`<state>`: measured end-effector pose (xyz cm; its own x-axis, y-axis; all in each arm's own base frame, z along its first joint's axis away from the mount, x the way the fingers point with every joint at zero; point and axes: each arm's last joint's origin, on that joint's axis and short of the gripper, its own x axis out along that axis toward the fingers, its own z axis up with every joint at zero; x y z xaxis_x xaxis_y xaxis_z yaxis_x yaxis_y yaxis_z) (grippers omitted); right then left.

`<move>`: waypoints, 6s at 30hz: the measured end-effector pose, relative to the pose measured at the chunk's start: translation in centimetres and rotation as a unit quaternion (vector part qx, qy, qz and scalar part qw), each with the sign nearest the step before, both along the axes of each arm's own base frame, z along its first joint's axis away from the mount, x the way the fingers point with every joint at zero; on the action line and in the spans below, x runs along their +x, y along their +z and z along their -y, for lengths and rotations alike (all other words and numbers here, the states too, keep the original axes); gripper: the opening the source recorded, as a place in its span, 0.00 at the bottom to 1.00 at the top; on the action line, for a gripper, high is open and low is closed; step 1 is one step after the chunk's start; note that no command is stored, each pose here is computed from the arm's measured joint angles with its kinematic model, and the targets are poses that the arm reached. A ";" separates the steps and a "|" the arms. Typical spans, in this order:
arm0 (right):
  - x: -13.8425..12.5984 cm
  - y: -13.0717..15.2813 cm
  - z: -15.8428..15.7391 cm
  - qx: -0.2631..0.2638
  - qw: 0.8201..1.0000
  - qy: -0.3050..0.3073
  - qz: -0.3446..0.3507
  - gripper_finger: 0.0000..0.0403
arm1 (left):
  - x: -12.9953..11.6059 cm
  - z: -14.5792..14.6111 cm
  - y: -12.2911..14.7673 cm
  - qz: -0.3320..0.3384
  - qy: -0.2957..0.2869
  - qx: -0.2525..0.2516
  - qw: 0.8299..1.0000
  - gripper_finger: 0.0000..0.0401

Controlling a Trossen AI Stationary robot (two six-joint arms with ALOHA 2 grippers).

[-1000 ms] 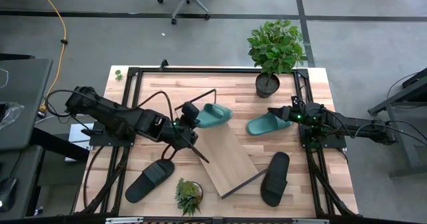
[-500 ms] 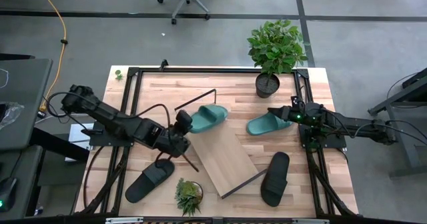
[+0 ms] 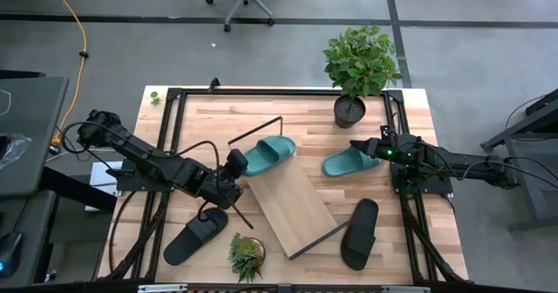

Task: Pick and place slides into the shelf
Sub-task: Put the top green slide on the shelf

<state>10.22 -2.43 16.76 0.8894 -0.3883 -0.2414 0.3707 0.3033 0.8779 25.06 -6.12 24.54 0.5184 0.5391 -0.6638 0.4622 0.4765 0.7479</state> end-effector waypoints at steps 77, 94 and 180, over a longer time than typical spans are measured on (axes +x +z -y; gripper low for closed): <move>5.8 6.2 0.1 -0.168 0.969 0.178 0.030 0.00 | 1.1 -0.6 16.7 0.341 0.190 -0.247 0.887 0.24; 12.3 6.6 3.4 -0.093 0.948 0.304 -0.026 0.02 | 1.0 -5.3 15.3 0.269 0.308 -0.399 0.821 0.08; 23.2 0.0 5.8 -0.013 0.960 0.251 -0.125 0.25 | -4.0 -10.9 16.8 0.203 0.276 -0.376 0.861 0.00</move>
<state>33.40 -8.28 16.76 0.8813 0.0649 -0.4681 0.3706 0.5195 0.7699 21.08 4.78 41.36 0.5925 0.2753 -0.7571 -0.2174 0.9596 0.1788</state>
